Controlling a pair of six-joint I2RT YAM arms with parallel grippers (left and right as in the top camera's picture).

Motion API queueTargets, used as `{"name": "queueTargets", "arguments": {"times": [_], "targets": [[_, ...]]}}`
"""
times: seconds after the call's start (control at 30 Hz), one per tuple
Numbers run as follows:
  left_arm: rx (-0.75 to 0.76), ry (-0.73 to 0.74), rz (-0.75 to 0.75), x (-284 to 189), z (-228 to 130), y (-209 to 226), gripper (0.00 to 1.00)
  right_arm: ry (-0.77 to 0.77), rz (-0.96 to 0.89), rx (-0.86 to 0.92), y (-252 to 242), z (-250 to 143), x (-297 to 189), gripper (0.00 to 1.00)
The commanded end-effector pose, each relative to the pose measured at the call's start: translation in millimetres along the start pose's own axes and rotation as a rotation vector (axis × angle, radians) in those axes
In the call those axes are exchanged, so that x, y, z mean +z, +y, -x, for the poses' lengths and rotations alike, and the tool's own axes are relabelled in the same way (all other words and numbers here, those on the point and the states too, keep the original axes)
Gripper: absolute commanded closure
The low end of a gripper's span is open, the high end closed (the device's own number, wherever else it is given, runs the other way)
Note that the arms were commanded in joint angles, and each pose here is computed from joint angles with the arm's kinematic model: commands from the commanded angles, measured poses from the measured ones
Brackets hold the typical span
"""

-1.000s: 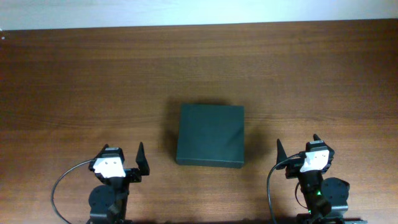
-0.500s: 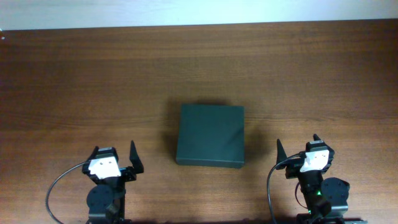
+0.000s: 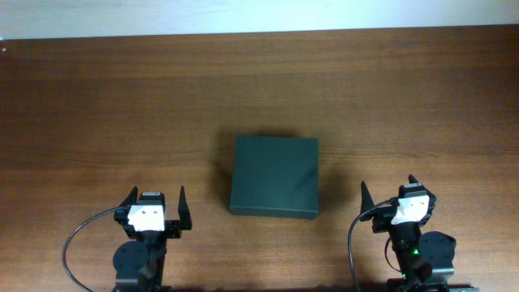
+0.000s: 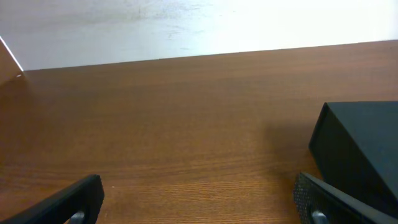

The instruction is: Pack container

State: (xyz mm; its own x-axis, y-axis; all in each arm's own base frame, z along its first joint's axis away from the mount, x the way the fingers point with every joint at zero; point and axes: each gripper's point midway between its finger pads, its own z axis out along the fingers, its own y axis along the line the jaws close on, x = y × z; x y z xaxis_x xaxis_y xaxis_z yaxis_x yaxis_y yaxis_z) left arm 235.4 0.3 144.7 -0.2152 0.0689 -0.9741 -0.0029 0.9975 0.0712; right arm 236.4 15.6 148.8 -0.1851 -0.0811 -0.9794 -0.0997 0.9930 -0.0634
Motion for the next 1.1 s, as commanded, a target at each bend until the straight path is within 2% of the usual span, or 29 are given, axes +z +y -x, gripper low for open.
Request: {"name": "queueTargets", "arguments": {"times": [0.0,1.07], "targets": [[0.031,-0.006,-0.012,-0.1,-0.3,-1.8,0.01,-0.004,-0.008,-0.001,-0.8,-1.4,0.3,0.01],[0.031,-0.007,-0.012,-0.1,-0.1,-1.8,0.01,-0.003,-0.008,-0.001,-0.8,-1.5,0.3,0.01]]}}
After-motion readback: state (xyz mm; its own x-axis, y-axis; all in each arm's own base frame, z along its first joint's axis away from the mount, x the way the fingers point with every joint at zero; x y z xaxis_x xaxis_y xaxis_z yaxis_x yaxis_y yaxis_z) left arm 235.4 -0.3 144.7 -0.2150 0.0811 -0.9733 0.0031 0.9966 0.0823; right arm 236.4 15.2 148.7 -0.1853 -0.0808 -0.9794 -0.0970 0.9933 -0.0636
